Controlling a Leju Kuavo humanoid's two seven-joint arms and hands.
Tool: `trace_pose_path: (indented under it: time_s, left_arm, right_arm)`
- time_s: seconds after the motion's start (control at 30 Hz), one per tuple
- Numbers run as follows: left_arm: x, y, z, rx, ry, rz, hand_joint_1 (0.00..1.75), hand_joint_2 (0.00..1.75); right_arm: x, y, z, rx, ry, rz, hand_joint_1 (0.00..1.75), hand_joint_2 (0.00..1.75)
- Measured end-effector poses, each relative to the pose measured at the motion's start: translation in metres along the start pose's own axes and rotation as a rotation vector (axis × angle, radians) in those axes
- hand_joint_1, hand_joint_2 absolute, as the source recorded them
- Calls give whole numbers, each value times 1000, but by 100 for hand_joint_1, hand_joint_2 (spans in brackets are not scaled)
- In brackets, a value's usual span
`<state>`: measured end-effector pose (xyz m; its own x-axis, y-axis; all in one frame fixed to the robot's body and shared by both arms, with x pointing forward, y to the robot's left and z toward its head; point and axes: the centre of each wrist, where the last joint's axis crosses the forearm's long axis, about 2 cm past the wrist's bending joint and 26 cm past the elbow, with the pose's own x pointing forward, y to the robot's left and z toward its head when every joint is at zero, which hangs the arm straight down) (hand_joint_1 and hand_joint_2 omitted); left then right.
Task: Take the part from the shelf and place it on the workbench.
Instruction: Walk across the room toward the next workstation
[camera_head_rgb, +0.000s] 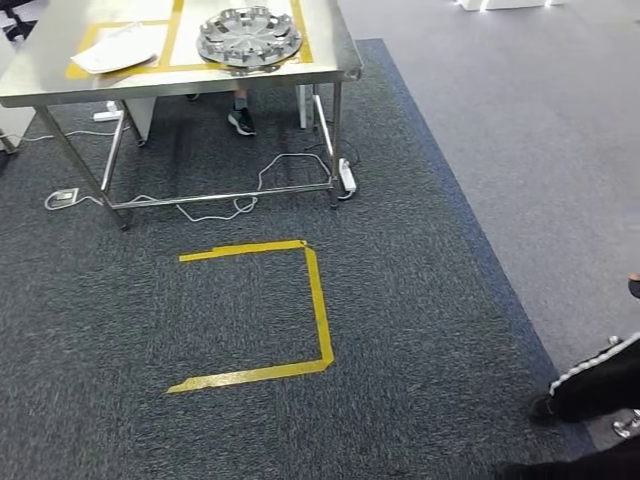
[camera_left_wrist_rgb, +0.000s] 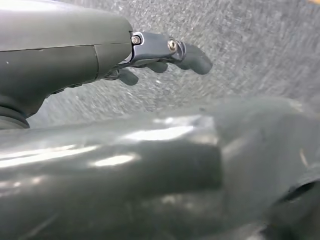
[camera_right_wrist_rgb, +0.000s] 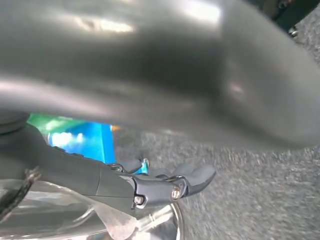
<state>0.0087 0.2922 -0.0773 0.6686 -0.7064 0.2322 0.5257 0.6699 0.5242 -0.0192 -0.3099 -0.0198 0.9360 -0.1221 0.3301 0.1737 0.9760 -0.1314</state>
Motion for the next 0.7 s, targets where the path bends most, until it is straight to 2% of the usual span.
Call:
trace_pose_path:
  time_s: [0.1, 0.4, 0.7]
  left_arm:
    - [-6, 0, 7, 5, 25, 9, 0, 0]
    - [-5, 8, 14, 33, 27, 123, 0, 0]
    - [-18, 7, 24, 35, 94, 230, 0, 0]
  right_arm:
    - [1, -1, -1, 6, 1, 23, 0, 0]
    - [-2, -3, -3, 28, 11, 97, 0, 0]
    - [-4, -2, -8, 39, 18, 134, 0, 0]
